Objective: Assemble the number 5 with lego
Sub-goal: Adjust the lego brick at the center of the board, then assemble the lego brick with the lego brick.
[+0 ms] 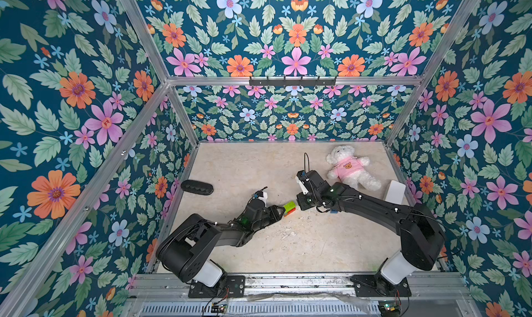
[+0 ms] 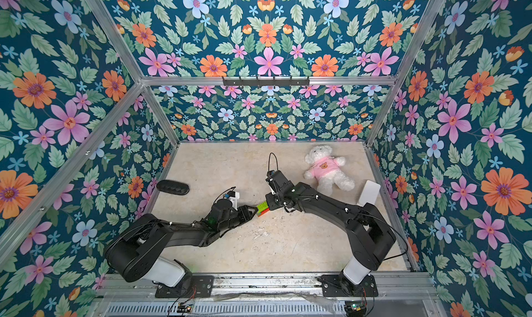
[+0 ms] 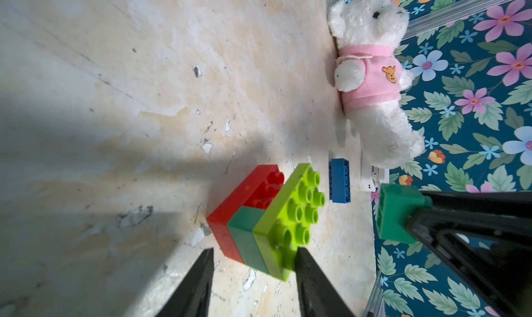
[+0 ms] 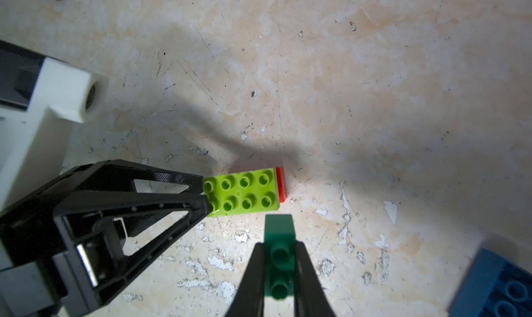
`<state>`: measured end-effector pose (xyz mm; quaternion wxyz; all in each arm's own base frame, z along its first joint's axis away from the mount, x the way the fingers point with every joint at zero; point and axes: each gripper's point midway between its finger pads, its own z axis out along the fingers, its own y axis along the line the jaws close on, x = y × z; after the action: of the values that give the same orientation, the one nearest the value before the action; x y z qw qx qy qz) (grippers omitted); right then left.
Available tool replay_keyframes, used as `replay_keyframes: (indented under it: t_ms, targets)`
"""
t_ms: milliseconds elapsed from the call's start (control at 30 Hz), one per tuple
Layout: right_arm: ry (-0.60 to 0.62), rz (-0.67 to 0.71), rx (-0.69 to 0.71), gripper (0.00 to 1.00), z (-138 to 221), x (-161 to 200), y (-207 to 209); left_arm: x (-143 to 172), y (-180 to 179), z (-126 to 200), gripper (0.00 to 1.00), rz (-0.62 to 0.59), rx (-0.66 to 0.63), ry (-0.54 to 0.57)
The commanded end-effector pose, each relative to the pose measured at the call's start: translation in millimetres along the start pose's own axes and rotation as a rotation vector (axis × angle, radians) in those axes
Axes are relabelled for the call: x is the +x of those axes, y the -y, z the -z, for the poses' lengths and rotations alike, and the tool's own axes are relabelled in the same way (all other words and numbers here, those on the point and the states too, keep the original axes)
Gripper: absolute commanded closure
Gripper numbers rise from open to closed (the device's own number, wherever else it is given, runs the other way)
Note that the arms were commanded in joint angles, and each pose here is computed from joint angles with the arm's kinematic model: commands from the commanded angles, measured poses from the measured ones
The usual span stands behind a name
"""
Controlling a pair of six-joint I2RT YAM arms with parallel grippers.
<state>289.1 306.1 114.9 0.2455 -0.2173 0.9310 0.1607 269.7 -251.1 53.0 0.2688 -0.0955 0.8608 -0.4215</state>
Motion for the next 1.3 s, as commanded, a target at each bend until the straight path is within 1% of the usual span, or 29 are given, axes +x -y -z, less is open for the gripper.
replay_keyframes:
  t_ms: [0, 33, 100, 567, 900, 1267]
  targets:
    - [-0.017, 0.023, 0.008, 0.97, 0.3, 0.2, 0.2, 6.1, -11.9, 0.9, 0.54, 0.004, -0.026, -0.009]
    - [-0.043, 0.026, 0.018, 0.97, -8.0, 4.1, 2.2, 8.3, -14.9, 1.6, 0.55, 0.006, -0.031, -0.012]
    - [-0.059, 0.031, 0.017, 0.97, -11.9, 5.2, 1.0, 11.0, -19.4, 2.4, 0.56, 0.006, -0.043, -0.015]
    - [-0.114, 0.062, 0.021, 0.97, -22.5, 1.3, -2.9, 16.6, -26.6, -6.1, 0.61, -0.032, -0.095, -0.071]
    - [-0.146, 0.104, 0.026, 0.98, -31.4, 3.4, -5.4, 17.0, -29.6, -5.0, 0.64, -0.032, -0.105, -0.068]
    - [-0.162, 0.117, 0.033, 0.98, -38.0, 3.1, -5.1, 17.8, -31.6, -4.4, 0.66, -0.037, -0.112, -0.07]
